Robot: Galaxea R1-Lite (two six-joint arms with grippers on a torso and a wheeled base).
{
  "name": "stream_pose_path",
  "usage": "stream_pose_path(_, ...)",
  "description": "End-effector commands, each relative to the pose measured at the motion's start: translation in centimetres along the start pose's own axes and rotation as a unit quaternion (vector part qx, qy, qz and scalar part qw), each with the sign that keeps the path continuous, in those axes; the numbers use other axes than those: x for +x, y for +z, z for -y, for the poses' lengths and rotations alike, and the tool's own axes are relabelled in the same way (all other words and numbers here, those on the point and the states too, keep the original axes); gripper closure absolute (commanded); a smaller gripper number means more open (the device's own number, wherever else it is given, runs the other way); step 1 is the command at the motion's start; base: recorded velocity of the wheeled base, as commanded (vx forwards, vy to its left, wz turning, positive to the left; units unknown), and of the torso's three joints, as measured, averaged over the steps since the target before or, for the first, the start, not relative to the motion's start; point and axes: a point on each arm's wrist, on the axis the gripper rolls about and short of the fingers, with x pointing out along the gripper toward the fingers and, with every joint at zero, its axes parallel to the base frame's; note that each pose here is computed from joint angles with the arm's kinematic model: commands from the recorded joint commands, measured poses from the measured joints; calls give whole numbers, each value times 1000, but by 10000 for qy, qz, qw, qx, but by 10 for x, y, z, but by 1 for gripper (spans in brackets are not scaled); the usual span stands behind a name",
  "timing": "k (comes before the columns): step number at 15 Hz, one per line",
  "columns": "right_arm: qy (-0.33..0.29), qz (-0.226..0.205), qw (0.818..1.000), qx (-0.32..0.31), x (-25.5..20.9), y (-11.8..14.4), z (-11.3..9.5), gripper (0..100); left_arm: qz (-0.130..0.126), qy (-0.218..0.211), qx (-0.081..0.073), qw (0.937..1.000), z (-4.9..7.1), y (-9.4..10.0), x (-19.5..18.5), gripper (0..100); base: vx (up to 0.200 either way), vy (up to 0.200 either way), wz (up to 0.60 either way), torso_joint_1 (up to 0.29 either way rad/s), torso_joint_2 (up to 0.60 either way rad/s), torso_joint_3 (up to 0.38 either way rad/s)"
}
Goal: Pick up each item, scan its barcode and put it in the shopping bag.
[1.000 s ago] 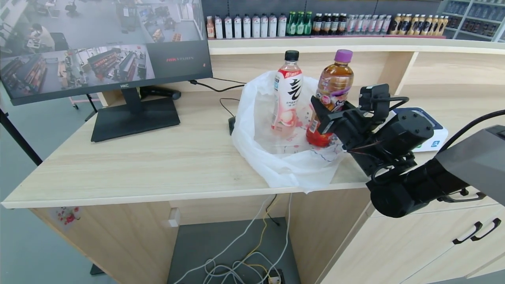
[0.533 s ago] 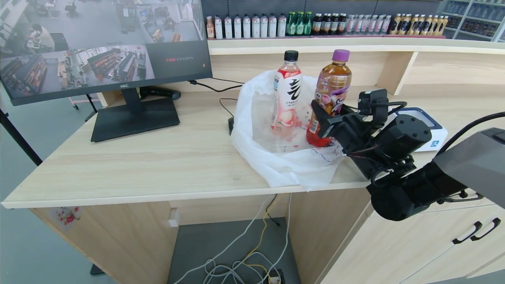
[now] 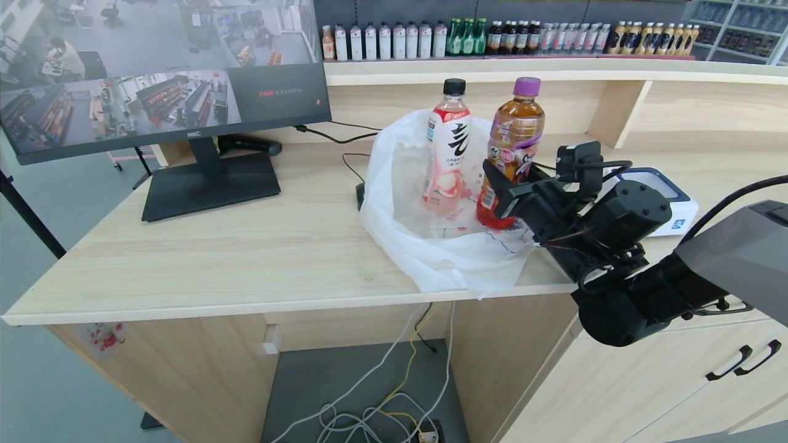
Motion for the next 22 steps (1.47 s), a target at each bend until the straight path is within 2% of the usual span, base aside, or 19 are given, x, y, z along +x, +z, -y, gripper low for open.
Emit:
stream_pose_path(1, 5, -10, 10000, 0, 0, -1, 0, 100, 2, 4, -1, 10000, 0, 0, 0, 0, 0, 0, 0, 0, 0, 0)
stream_pose_path(3, 4, 6, 10000, -1, 0, 0, 0, 100, 2, 4, -1, 10000, 0, 0, 0, 0, 0, 0, 0, 0, 0, 0)
stream_pose_path(4, 13, -24, 10000, 12, -1, 0, -1, 0, 2, 4, -1, 10000, 0, 0, 0, 0, 0, 0, 0, 0, 0, 0)
stream_pose_path(7, -4, -10, 10000, 22, -3, 4, -1, 0, 2, -3, -1, 10000, 0, 0, 0, 0, 0, 0, 0, 0, 0, 0)
stream_pose_path(15, -25, 188, 9998, 71, -35, 60, 0, 0, 2, 12, -1, 10000, 0, 0, 0, 0, 0, 0, 0, 0, 0, 0)
stream_pose_path(22, 8, 198, 9998, 81, -74, 94, -3, 0, 2, 12, -1, 10000, 0, 0, 0, 0, 0, 0, 0, 0, 0, 0)
